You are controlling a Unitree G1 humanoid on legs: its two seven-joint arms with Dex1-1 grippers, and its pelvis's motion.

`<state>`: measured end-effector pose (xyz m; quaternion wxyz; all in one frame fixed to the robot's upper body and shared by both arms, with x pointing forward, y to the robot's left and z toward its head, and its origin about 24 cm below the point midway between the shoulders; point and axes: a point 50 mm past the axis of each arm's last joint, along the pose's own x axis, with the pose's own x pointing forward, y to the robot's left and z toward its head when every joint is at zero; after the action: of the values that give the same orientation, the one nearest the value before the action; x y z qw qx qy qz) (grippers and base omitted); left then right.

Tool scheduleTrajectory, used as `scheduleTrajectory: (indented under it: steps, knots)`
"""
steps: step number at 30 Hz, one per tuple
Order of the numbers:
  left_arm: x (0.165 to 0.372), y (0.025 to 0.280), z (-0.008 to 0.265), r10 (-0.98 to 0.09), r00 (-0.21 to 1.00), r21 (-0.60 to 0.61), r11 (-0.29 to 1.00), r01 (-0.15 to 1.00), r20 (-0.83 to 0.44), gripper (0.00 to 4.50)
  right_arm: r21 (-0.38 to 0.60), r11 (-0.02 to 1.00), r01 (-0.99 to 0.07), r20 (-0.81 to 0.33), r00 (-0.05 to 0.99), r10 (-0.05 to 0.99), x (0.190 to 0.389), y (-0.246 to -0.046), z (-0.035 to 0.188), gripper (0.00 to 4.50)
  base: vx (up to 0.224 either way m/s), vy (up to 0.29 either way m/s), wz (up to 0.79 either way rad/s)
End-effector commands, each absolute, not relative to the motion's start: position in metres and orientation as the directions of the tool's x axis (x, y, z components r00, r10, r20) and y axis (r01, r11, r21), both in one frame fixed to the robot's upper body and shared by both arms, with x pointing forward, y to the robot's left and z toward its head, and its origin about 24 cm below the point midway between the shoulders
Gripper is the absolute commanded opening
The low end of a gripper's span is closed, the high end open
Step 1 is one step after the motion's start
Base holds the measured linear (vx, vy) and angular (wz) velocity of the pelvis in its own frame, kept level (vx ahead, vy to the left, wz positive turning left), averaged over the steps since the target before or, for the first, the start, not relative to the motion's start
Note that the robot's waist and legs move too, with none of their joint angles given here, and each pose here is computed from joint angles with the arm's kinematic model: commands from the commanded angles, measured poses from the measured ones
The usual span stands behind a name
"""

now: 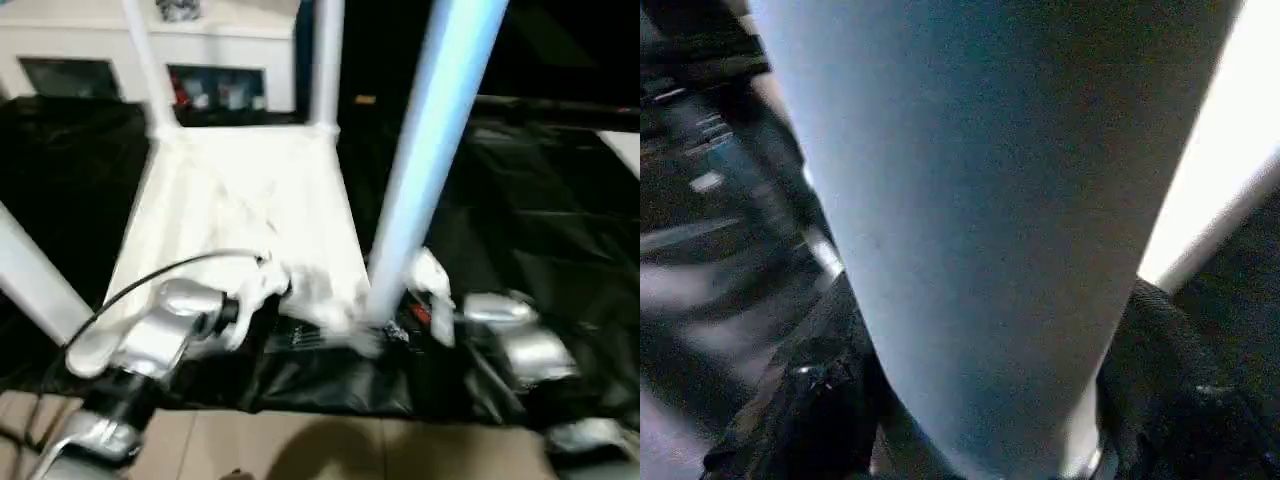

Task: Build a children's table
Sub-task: Rotate leg to tighten

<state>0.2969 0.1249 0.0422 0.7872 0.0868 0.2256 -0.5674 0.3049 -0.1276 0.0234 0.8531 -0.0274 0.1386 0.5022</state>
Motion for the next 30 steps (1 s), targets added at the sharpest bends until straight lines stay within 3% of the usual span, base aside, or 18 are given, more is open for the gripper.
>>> scheduleTrajectory:
  steps: [1,6,11,12,19,20,21,23,29,30]
  knots:
    - [0.309,0.104,0.064,-0.873,0.329,-0.046,0.369,0.928,-0.361,0.00,0.130,0.477,-0.869,-0.307,0.422,0.853,0.297,-0.100,0.007,2.49,0.000,0.000,0.00]
    - [0.311,0.085,0.059,-0.826,0.428,-0.006,0.462,0.887,-0.366,0.00,0.138,0.631,-0.763,-0.300,0.575,0.761,0.303,-0.069,0.004,2.49,0.000,0.000,0.00]
    - [0.308,0.075,0.057,-0.823,0.437,0.013,0.465,0.885,-0.363,0.00,0.087,0.692,-0.717,-0.306,0.641,0.704,0.305,-0.060,0.006,2.49,0.000,0.000,0.00]
    - [0.307,0.073,0.057,-0.824,0.437,0.011,0.464,0.886,-0.360,0.00,0.075,0.701,-0.709,-0.304,0.654,0.693,0.305,-0.060,0.007,3.05,0.000,0.000,0.00]
    - [0.304,0.074,0.054,-0.833,0.418,0.006,0.447,0.895,-0.363,0.00,0.072,0.685,-0.725,-0.298,0.640,0.708,0.302,-0.071,0.011,3.64,0.000,0.000,0.00]
    - [0.304,0.075,0.053,-0.834,0.416,0.006,0.444,0.896,-0.363,0.00,0.068,0.671,-0.738,-0.298,0.627,0.719,0.301,-0.076,0.012,3.86,0.000,0.000,0.00]
    - [0.304,0.077,0.053,-0.836,0.410,0.006,0.438,0.899,-0.364,0.00,0.055,0.635,-0.771,-0.296,0.595,0.747,0.298,-0.091,0.015,3.86,0.000,0.000,0.00]
    - [0.303,0.078,0.053,-0.838,0.407,0.007,0.435,0.901,-0.364,0.00,0.047,0.610,-0.791,-0.296,0.572,0.765,0.295,-0.099,0.017,3.86,0.000,0.000,0.00]
    - [0.301,0.090,0.052,-0.848,0.374,0.011,0.400,0.917,-0.374,0.00,0.008,0.534,-0.846,-0.318,0.504,0.803,0.279,-0.174,0.030,3.86,0.000,0.000,0.00]
    - [0.301,0.090,0.052,-0.848,0.374,0.011,0.400,0.917,-0.374,0.00,0.008,0.534,-0.846,-0.318,0.504,0.803,0.279,-0.174,0.030,3.86,0.000,0.000,0.00]
